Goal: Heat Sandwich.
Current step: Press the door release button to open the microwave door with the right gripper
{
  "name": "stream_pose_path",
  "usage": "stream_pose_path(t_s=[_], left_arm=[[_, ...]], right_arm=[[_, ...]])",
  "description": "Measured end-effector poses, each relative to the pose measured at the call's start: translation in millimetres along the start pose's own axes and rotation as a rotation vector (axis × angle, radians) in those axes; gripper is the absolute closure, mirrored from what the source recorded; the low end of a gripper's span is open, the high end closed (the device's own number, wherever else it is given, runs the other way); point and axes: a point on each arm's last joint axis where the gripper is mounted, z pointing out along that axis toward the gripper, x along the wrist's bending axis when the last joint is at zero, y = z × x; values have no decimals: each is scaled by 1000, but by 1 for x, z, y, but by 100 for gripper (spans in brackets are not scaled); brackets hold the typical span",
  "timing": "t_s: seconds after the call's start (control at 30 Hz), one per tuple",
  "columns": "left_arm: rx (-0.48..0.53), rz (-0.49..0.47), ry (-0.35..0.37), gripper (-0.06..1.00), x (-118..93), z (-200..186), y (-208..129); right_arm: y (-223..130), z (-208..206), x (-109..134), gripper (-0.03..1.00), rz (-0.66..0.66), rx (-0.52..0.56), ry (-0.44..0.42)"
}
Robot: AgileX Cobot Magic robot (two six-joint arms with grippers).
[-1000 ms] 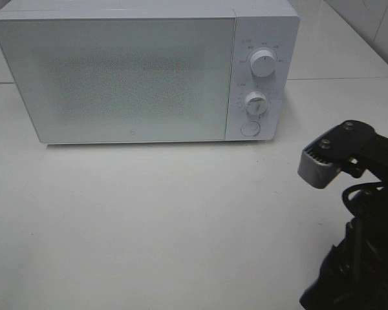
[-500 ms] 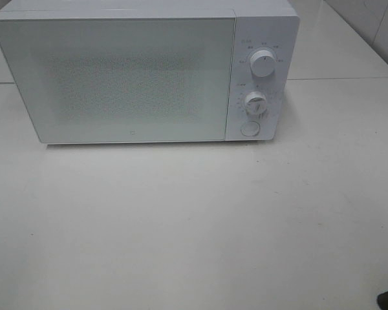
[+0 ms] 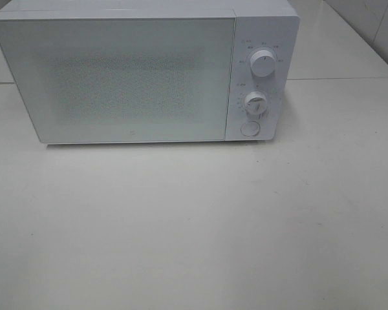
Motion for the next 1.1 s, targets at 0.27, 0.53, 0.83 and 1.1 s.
stream_pose_path(t_s=[0.27, 0.53, 0.83, 1.1], left_arm=[[0, 0, 0, -3, 0, 0, 0], [0, 0, 0, -3, 0, 0, 0], [0, 0, 0, -3, 0, 0, 0], [0, 0, 0, -3, 0, 0, 0]], right_arm=[[-13, -17, -9, 20, 118, -119, -231], [-40, -12, -9, 20, 208, -190, -370], [-44, -14, -7, 20, 238, -238, -425], [-44, -14, -7, 20, 238, -238, -425]])
